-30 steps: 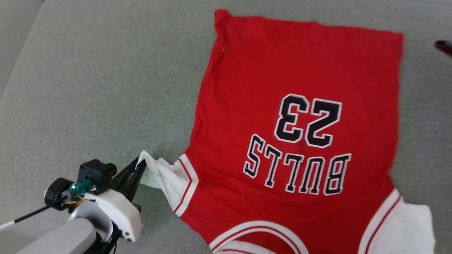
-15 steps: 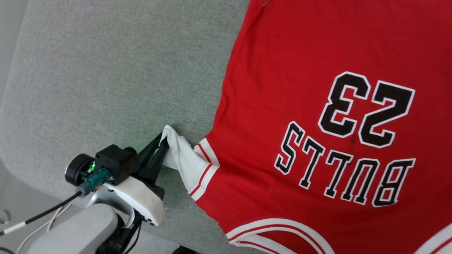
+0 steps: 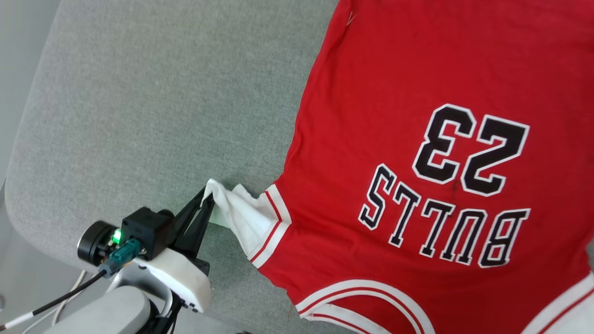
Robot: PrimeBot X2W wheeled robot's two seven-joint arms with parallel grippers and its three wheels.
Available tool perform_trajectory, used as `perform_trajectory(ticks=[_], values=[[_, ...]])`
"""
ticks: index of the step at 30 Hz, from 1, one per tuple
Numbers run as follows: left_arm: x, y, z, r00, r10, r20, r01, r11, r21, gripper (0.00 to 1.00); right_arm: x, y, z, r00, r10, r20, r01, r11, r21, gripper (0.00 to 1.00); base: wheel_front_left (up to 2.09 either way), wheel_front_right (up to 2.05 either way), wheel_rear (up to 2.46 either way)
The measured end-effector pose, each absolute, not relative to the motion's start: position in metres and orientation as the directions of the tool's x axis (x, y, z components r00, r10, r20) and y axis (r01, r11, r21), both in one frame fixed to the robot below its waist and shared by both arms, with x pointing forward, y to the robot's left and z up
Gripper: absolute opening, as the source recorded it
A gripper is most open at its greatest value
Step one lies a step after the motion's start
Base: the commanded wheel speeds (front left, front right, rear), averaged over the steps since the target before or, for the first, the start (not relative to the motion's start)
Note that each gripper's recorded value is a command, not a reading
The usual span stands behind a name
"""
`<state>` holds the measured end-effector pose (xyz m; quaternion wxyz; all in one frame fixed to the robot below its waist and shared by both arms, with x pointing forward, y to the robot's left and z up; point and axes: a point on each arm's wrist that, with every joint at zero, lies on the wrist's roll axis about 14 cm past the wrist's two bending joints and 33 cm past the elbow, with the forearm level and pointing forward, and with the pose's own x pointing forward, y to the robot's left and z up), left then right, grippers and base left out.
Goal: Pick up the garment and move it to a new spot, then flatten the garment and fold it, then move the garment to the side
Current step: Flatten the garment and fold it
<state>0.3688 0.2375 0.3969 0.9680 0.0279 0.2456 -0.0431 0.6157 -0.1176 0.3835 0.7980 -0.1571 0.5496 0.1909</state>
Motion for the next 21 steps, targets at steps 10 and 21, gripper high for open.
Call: perform_trajectory(ticks=[10, 21], values=[[0.349, 0.23, 0.432, 0.909, -0.072, -0.41, 0.086, 0.996, 0.015, 0.0, 0.567, -0.153, 0.463, 0.446, 0.162, -0.88, -0.515, 0.851, -0.105, 0.0, 0.0, 0.0, 0.0], [0.333, 0.213, 0.453, 0.92, -0.123, -0.372, 0.132, 0.991, -0.001, 0.0, 0.428, -0.268, 0.459, 0.368, 0.067, -0.928, -0.467, 0.876, -0.122, 0.0, 0.0, 0.0, 0.0]])
